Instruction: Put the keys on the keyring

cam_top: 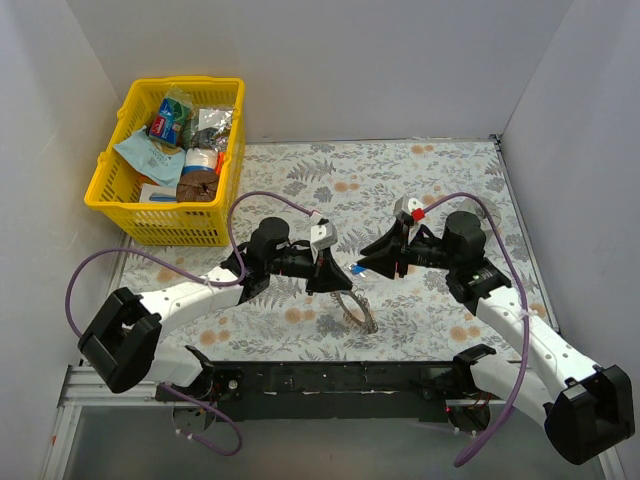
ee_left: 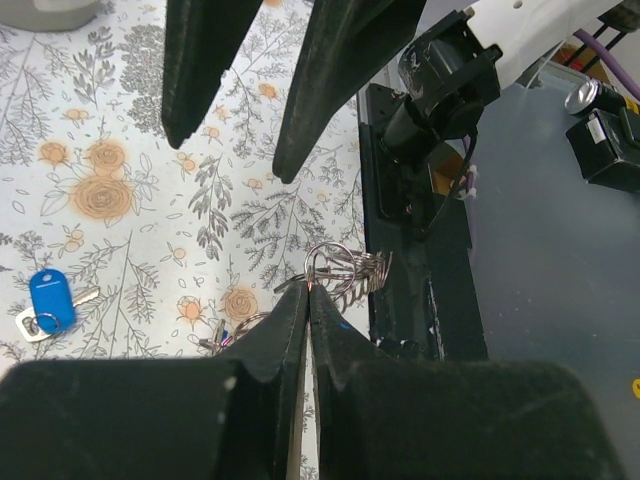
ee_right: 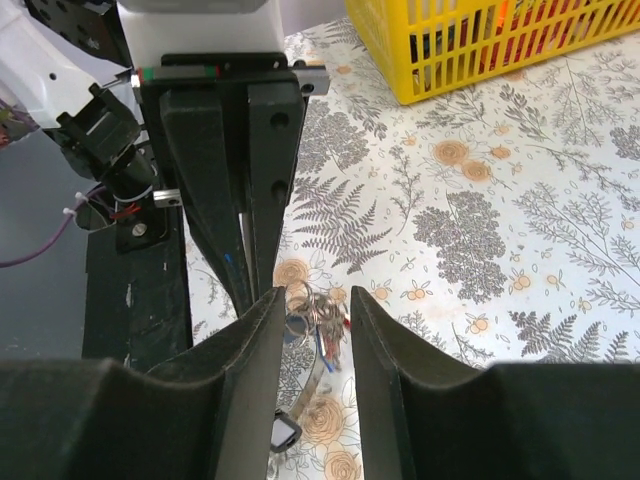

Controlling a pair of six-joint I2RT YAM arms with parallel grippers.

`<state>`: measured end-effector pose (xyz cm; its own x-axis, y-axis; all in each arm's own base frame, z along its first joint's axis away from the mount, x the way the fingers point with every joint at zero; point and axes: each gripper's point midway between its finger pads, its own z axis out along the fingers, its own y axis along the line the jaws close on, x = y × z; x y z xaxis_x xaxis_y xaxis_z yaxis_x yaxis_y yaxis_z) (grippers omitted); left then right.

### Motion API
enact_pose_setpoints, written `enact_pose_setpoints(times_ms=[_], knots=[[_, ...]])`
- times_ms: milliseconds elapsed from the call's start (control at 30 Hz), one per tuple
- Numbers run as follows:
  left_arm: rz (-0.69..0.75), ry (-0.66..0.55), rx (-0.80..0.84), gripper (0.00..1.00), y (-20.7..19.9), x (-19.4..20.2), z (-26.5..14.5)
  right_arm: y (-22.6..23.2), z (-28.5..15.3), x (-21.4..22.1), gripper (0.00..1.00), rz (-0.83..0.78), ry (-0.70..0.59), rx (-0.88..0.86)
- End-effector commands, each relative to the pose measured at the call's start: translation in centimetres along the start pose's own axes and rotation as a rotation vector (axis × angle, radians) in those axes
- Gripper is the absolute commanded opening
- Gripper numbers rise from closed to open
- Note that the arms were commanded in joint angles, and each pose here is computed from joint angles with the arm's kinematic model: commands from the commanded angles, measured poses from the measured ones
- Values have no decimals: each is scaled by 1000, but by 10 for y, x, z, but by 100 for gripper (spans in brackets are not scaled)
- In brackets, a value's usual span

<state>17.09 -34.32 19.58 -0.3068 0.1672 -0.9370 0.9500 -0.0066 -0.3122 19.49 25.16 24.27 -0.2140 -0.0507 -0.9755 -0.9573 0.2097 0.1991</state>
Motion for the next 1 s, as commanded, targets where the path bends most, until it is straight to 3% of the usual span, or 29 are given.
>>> enact_pose_setpoints(times_ms=[0, 500, 700, 800, 967], knots=[[78, -46, 23, 0, -6, -18, 6, -5, -2, -1, 40, -5, -17, 27], [-218, 22, -233, 0, -2, 76, -34, -3, 1, 20, 40, 36, 17, -21], [-206, 15, -336, 0, 7, 81, -46, 0, 3, 28, 41, 61, 33, -56], [-202, 40, -390, 5, 20, 82, -45, 0, 3, 33, 41, 75, 43, -62], [-222, 102, -371, 1, 26, 93, -36, 0, 5, 44, 41, 115, 75, -83]])
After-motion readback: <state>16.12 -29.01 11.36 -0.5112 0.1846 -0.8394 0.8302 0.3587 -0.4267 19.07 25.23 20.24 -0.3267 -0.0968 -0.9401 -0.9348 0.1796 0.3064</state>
